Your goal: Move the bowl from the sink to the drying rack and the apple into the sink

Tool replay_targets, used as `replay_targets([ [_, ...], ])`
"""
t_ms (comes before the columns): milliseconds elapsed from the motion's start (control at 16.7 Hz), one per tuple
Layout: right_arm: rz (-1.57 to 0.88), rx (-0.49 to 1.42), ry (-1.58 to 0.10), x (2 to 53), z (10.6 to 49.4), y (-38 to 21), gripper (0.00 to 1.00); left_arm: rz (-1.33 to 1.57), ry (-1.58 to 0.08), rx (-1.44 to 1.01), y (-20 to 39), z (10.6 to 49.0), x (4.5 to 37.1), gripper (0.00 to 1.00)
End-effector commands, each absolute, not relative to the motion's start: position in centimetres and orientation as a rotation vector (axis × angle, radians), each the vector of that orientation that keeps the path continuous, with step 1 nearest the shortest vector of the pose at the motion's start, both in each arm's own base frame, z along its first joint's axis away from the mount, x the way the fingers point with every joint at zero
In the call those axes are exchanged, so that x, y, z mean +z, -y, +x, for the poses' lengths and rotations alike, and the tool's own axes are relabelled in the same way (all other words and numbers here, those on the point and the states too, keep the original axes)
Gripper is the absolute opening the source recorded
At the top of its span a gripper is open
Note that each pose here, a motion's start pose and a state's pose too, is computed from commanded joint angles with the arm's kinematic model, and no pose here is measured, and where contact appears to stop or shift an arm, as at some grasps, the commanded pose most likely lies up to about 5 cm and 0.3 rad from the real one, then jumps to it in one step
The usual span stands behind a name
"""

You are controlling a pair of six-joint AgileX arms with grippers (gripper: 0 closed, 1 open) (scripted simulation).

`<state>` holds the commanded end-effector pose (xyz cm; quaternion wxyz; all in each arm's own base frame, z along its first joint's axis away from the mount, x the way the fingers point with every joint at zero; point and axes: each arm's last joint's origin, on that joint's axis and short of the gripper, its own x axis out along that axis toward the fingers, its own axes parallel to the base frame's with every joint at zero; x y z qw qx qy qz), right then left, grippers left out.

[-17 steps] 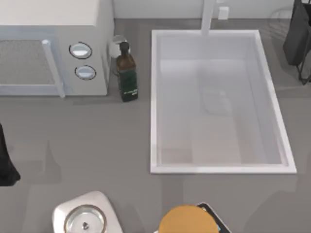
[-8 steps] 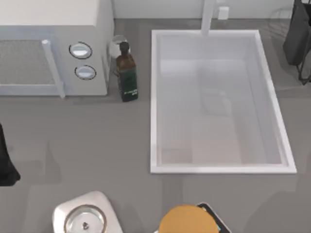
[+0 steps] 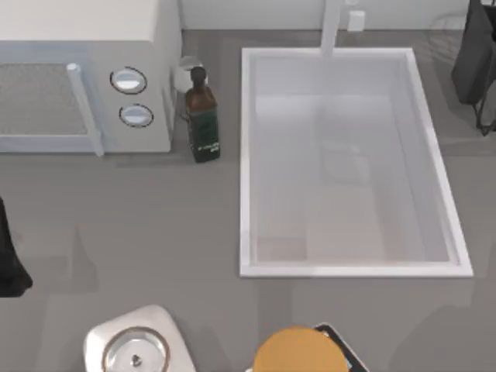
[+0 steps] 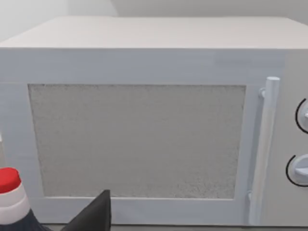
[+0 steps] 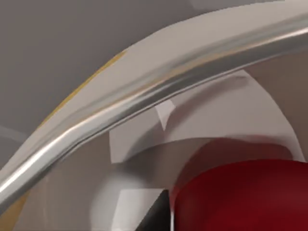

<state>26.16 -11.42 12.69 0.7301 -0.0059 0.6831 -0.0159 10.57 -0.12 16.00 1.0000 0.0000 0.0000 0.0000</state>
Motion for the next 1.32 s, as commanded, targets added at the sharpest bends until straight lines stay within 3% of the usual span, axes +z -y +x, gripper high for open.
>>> replay_targets([
  [840,-0.01,-0.031,-1.512,22.2,26.2,11.4,0.0,0.0,0.0,0.0,0.1,10.6,16.0,1.0],
  [1320,-0.042,-0.083,-1.511,21.3,27.1,11.1,0.0,0.0,0.0,0.0,0.1,10.6,16.0,1.0],
])
